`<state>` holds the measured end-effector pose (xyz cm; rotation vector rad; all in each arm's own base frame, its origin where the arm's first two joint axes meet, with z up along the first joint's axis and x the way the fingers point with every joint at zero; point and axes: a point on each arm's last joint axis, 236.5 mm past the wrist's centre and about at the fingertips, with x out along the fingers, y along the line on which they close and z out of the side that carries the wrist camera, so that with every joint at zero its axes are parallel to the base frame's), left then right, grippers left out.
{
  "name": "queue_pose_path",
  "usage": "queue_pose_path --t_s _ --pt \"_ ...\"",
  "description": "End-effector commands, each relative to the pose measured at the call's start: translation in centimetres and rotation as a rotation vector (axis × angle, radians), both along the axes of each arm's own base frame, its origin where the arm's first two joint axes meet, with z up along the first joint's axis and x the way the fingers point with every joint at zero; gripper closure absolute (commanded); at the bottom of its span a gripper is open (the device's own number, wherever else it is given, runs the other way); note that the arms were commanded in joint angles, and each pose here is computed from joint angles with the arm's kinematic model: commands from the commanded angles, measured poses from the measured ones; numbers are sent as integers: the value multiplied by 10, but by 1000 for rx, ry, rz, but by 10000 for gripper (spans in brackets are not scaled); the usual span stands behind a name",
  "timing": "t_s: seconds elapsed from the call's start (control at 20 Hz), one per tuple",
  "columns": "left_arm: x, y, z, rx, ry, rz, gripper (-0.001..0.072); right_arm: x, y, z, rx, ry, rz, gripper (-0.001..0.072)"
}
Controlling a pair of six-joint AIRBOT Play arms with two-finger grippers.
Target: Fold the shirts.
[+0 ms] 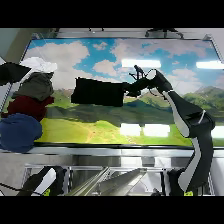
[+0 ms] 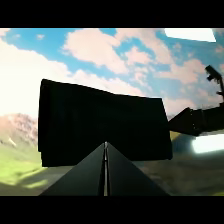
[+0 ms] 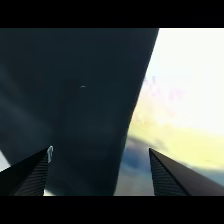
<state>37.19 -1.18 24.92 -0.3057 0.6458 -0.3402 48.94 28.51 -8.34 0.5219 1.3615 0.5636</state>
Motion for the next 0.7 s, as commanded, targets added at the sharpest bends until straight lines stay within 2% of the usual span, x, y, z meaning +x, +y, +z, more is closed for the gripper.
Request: queue_pose_path --t_s 0.0,0.1,0.2,0.3,0.35,0.4,0.5,0.65 --pt "0 1 0 13 -8 -6 696 -10 31 -26 79 61 -1 20" --pt "0 1 0 14 -8 -7 696 -9 42 -33 81 49 -7 41" --pt "0 1 0 20 -12 -11 696 -6 57 -26 118 16 -5 271" --pt "0 1 0 22 -13 -12 696 -1 69 -5 173 -23 13 600" --pt "0 1 0 22 -12 -13 696 2 71 8 182 -43 30 627" --pt "0 0 0 22 -12 -13 696 5 70 25 169 -83 51 687" --pt "-1 0 -1 22 -9 -15 696 20 47 58 68 -158 26 689" --pt "-2 0 -3 27 1 -18 696 46 -44 109 -131 -229 -126 690"
